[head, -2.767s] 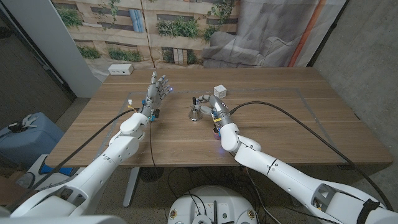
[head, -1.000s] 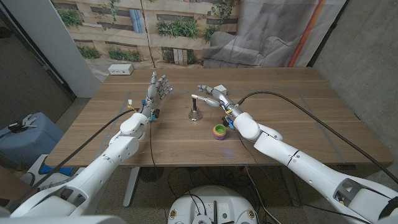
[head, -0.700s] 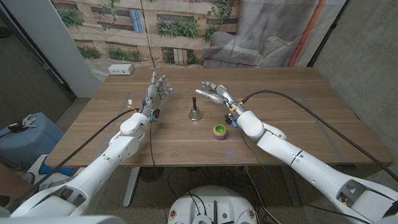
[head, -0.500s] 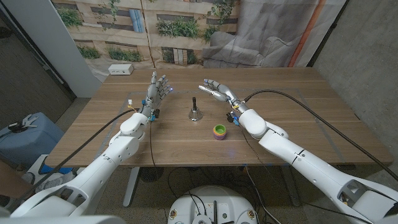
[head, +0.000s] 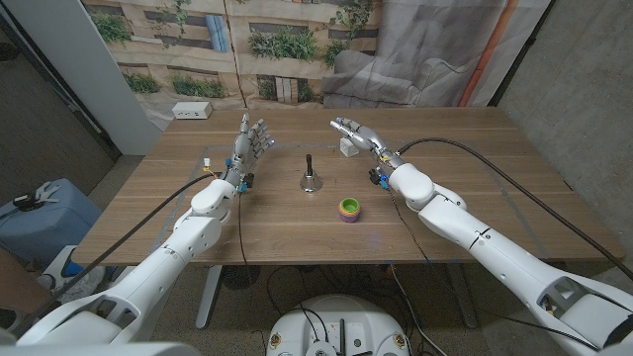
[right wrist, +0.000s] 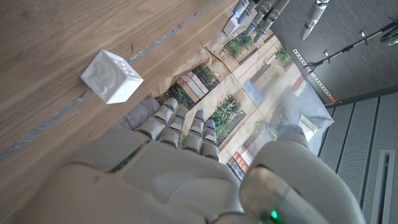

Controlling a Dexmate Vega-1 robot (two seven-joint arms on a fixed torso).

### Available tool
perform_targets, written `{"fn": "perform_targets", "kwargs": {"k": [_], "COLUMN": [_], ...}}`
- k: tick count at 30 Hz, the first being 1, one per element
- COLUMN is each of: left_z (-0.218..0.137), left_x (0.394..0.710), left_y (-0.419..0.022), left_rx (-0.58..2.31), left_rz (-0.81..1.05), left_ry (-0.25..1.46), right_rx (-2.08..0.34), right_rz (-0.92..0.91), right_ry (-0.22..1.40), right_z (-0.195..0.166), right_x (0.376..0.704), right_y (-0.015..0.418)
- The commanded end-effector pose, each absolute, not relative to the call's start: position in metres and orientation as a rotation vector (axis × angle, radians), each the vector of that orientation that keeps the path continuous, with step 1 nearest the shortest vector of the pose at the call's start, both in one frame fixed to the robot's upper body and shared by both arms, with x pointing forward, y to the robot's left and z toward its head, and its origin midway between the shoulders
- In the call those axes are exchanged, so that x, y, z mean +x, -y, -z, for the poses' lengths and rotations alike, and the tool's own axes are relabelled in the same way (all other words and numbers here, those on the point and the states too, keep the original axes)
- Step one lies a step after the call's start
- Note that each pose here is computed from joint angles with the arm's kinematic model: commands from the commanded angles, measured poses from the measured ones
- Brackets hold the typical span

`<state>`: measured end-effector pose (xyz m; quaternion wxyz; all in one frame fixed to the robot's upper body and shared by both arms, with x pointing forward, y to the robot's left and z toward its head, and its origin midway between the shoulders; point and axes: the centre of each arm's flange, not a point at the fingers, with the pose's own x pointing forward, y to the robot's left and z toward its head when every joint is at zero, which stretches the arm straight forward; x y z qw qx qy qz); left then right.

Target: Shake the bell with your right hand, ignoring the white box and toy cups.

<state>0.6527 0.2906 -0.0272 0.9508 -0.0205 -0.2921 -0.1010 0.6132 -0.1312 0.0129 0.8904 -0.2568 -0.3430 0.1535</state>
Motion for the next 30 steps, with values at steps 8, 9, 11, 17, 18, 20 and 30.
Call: {"fn": "perform_targets", "kwargs": {"k": [8, 9, 11, 17, 18, 20, 30], "left_z": [0.027, 0.027, 0.027, 0.027, 0.027, 0.027, 0.028], "left_x": [0.653, 0.653, 0.653, 0.653, 0.653, 0.653, 0.653], "left_y": [-0.291, -0.291, -0.291, -0.291, -0.291, -0.291, -0.291], "left_rx": [-0.041, -0.041, -0.041, -0.041, -0.041, -0.041, -0.041], "left_rz": [0.206, 0.206, 0.205, 0.206, 0.206, 0.206, 0.206], "left_ry": [0.594, 0.594, 0.594, 0.594, 0.594, 0.594, 0.594], "right_rx": [-0.410, -0.406, -0.390, -0.360, -0.356, -0.351, -0.234], "right_rz": [-0.288, -0.288, -0.295, -0.285, -0.275, -0.266, -0.215], "right_ry": [0.639, 0.637, 0.637, 0.634, 0.632, 0.630, 0.624], "right_z": [-0.013, -0.013, -0.015, -0.022, -0.022, -0.023, -0.018], "right_x": [0.641, 0.643, 0.647, 0.656, 0.657, 0.661, 0.667], "right_y": [0.174, 0.176, 0.179, 0.190, 0.192, 0.196, 0.215]}}
